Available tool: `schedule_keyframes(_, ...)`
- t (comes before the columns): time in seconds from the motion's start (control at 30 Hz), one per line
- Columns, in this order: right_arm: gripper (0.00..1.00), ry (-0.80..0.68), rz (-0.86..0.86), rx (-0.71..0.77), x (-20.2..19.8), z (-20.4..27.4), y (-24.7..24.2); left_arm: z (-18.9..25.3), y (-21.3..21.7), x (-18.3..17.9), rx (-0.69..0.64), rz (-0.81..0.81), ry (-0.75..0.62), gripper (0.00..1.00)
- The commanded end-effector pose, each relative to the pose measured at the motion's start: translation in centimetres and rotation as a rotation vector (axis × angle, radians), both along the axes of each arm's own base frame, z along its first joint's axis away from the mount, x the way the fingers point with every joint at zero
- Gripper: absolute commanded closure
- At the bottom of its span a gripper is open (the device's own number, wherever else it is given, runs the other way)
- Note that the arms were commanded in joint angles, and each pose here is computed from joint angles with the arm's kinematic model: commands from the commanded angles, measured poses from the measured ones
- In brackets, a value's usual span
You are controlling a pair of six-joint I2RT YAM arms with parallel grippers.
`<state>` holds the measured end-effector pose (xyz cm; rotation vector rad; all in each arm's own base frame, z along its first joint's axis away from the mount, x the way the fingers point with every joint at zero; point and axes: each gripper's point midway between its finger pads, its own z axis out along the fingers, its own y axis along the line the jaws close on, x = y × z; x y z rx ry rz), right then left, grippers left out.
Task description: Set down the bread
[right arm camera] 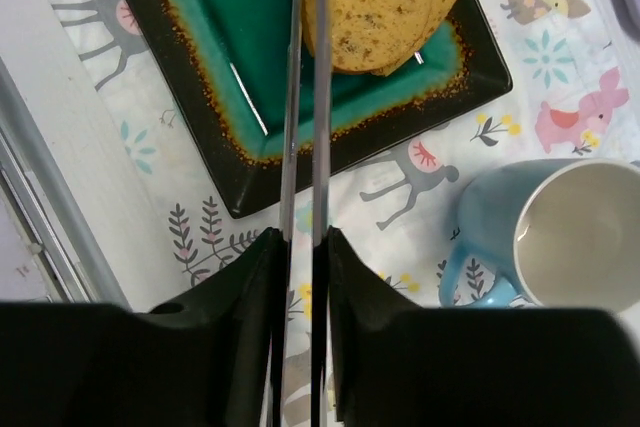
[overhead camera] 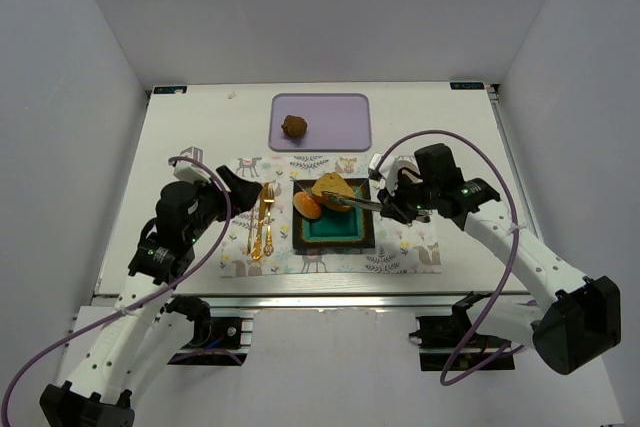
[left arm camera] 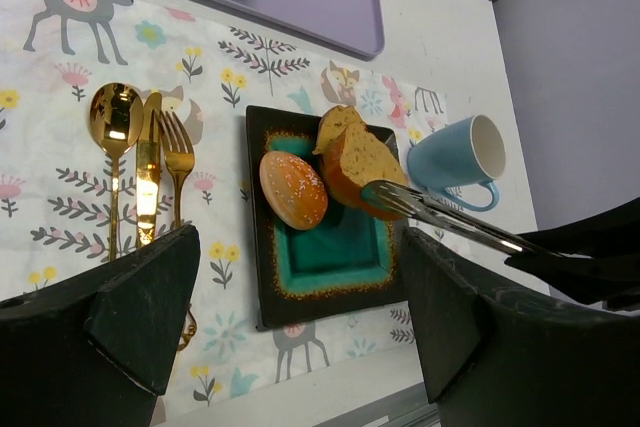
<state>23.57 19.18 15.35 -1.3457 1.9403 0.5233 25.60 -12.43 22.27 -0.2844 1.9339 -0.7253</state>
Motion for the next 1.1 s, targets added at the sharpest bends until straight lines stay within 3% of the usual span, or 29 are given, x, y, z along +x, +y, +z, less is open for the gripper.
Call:
schedule_keyframes(0.0,0.69,-0.064,0.063,0.025,-0.1,1.2,0.7,1.0,-0.1,0.1,-0.001,-0.011,-0.033,0.09)
schedule_keyframes(0.1,0.57,-0.066,0.076,0.019,-0.3,1.1,0.6,1.1,0.0,-0.1,-0.003,-0.006,-0.039,0.09)
schedule_keyframes(0.2,0.54,-0.071,0.083,0.028,-0.5,1.4,0.7,1.1,0.2,-0.3,-0.009,0.000,-0.041,0.09)
schedule_keyframes(0.47,0.56,-0.136,0.048,0.116,0.1,4.7,1.4,1.1,0.4,-0.6,-0.007,0.009,-0.039,0.09)
schedule_keyframes(0.6,0.58,-0.164,-0.070,0.201,2.1,7.7,1.6,1.2,0.2,-0.4,-0.008,0.003,-0.043,0.09)
schedule_keyframes(0.73,0.68,-0.121,-0.333,0.292,7.0,9.9,-0.8,1.5,0.1,-0.2,-0.009,-0.004,-0.049,0.09)
schedule_keyframes(0.8,0.74,-0.104,-0.558,0.327,10.7,10.6,-4.9,1.8,0.0,0.0,-0.008,-0.007,-0.057,0.09)
schedule_keyframes(0.93,0.84,0.007,-0.943,0.283,16.5,6.6,-15.4,1.9,0.0,0.0,-0.003,-0.010,-0.060,0.09)
schedule_keyframes(1.07,0.86,0.037,-1.077,0.149,18.0,1.0,-21.2,1.6,-0.1,0.0,-0.005,-0.014,-0.058,0.09)
